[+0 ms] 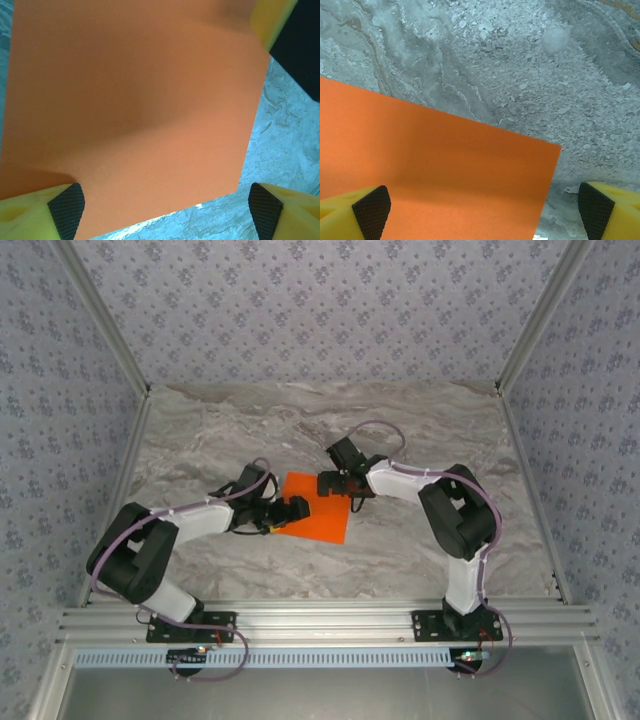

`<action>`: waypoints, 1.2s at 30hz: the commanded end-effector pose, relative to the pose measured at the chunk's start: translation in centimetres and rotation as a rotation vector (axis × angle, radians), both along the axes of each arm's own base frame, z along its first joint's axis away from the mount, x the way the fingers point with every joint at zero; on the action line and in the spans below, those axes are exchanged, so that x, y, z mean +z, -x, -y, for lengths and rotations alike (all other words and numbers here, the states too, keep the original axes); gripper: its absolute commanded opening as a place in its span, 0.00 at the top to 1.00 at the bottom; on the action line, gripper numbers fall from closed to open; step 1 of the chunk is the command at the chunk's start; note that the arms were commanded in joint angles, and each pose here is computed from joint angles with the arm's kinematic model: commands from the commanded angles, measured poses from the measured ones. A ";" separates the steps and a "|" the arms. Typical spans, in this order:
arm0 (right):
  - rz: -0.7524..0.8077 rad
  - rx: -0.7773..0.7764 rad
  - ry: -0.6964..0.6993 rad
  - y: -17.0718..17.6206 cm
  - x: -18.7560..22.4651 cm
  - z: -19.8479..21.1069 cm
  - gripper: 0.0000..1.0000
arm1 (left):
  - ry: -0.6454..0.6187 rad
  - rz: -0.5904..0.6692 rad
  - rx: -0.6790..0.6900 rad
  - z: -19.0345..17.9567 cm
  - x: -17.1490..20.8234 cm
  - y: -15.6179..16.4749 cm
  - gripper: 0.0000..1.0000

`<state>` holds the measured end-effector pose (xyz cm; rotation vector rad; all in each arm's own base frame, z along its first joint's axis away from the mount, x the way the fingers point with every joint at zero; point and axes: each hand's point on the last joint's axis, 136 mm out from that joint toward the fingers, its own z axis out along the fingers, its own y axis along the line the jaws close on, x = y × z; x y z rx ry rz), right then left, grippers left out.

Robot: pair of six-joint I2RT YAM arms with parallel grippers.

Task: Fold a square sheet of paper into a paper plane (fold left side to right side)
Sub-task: Pick up the square sheet of paper from the center of the table.

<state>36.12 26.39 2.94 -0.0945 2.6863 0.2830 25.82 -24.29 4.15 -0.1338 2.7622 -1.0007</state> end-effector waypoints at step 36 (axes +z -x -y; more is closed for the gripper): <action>-0.019 0.329 -0.376 5.8 5.4 -7.2 0.71 | 0.194 0.161 0.133 -6.8 6.9 -0.9 0.10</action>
